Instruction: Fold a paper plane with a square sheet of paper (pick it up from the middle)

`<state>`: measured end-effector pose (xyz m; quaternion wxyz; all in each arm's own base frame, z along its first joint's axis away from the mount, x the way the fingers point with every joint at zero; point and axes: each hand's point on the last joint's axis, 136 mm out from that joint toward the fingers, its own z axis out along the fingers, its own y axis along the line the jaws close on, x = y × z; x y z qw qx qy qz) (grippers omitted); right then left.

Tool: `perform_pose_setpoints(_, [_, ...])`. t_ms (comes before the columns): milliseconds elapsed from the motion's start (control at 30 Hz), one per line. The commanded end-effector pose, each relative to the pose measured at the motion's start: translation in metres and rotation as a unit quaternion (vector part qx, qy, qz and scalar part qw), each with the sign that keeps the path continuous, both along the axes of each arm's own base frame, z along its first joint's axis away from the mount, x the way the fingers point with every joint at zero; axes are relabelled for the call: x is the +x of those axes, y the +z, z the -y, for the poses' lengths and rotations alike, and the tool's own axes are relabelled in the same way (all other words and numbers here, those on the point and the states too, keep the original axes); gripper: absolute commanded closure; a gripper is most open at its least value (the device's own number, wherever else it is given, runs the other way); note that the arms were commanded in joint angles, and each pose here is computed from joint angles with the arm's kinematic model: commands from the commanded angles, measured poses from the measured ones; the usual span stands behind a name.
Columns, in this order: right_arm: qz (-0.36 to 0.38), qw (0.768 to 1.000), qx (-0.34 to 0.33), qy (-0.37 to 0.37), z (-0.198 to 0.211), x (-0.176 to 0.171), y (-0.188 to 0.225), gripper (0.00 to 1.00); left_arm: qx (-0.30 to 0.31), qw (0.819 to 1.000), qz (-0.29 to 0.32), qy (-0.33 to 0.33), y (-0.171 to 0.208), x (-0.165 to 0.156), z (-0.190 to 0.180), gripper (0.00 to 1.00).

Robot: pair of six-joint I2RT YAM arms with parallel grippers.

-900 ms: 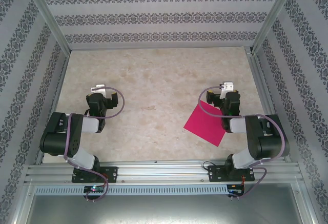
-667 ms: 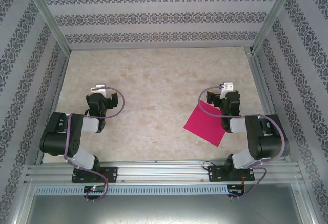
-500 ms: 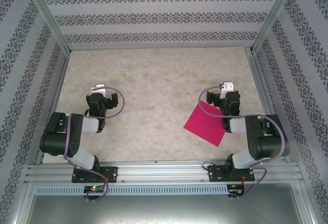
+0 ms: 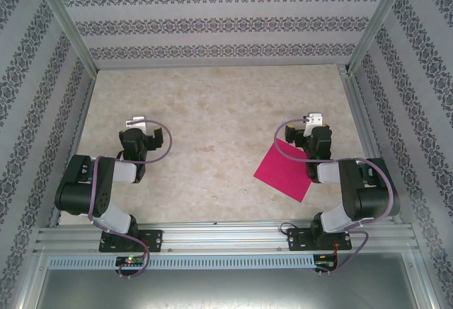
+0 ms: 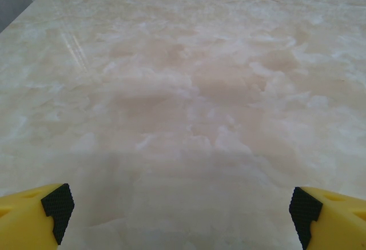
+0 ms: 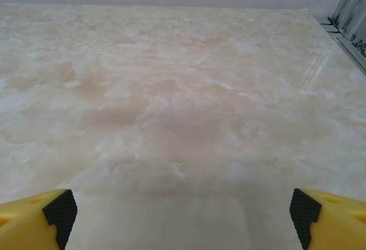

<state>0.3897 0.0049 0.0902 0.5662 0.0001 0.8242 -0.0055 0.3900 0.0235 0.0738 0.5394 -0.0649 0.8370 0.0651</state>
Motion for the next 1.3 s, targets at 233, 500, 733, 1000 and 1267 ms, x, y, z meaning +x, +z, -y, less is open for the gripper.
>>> perform_pose_setpoints(233, [0.023, 1.0, 0.009, 0.002, -0.001, 0.007, 0.015, 0.02, 0.005, 1.0, 0.023, 0.0, 0.011, 0.004, -0.003, 0.0])
perform_pose_setpoints(500, [0.022, 1.0, 0.009, 0.003, -0.001, 0.007, 0.015, 0.02, 0.004, 1.0, 0.023, 0.0, 0.011, 0.004, -0.003, 0.0])
perform_pose_setpoints(733, [0.024, 1.0, 0.009, 0.0, 0.0, 0.007, 0.016, 0.02, 0.004, 1.0, 0.023, 0.0, 0.011, 0.004, -0.003, 0.0])
perform_pose_setpoints(1000, [0.038, 0.999, 0.003, 0.021, -0.008, 0.002, 0.021, 0.02, 0.002, 1.0, 0.023, -0.002, 0.011, 0.004, -0.004, 0.0])
perform_pose_setpoints(1267, [-0.062, 0.997, 0.05, -0.017, -0.007, -0.014, 0.043, 0.02, 0.002, 1.0, 0.022, -0.004, 0.011, 0.004, -0.003, 0.0])
